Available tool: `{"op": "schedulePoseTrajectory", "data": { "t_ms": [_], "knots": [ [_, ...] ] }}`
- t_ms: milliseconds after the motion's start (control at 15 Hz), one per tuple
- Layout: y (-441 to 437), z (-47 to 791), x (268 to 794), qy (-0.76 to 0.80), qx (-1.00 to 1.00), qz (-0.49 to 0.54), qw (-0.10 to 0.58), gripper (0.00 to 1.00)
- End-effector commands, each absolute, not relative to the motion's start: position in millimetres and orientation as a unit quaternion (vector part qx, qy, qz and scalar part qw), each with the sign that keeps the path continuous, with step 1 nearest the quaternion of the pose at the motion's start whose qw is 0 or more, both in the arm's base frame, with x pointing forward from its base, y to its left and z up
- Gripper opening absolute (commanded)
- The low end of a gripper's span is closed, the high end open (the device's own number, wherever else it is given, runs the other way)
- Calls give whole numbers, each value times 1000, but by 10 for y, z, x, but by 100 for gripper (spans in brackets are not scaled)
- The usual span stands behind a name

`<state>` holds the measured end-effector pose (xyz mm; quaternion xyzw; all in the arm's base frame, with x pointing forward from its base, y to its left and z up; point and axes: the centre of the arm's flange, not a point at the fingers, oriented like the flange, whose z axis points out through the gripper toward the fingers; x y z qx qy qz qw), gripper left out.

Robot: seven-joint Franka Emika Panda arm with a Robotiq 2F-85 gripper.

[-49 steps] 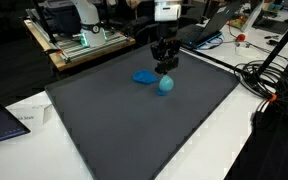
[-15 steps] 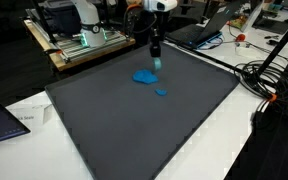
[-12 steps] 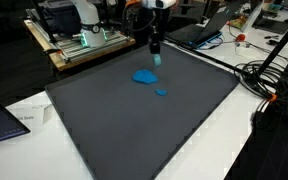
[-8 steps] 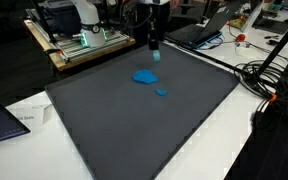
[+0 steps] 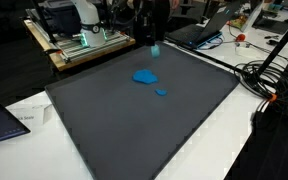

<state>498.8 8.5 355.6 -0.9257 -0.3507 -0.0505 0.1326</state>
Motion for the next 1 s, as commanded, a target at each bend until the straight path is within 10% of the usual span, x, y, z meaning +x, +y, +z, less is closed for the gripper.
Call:
{"op": "schedulePoseTrajectory", "data": {
  "t_ms": [0,67,400,467,933],
  "knots": [
    [-202,3657,4944,-338,-927,-51,157,21],
    [-55,3560,4979,-340,-929,-49,139,46],
    [-181,3551,4961,-335,-930,-46,143,46],
    [-181,3550,4960,-335,-930,-45,144,21],
    [-536,3456,5152,-346,-923,-56,159,21]
  ]
}}
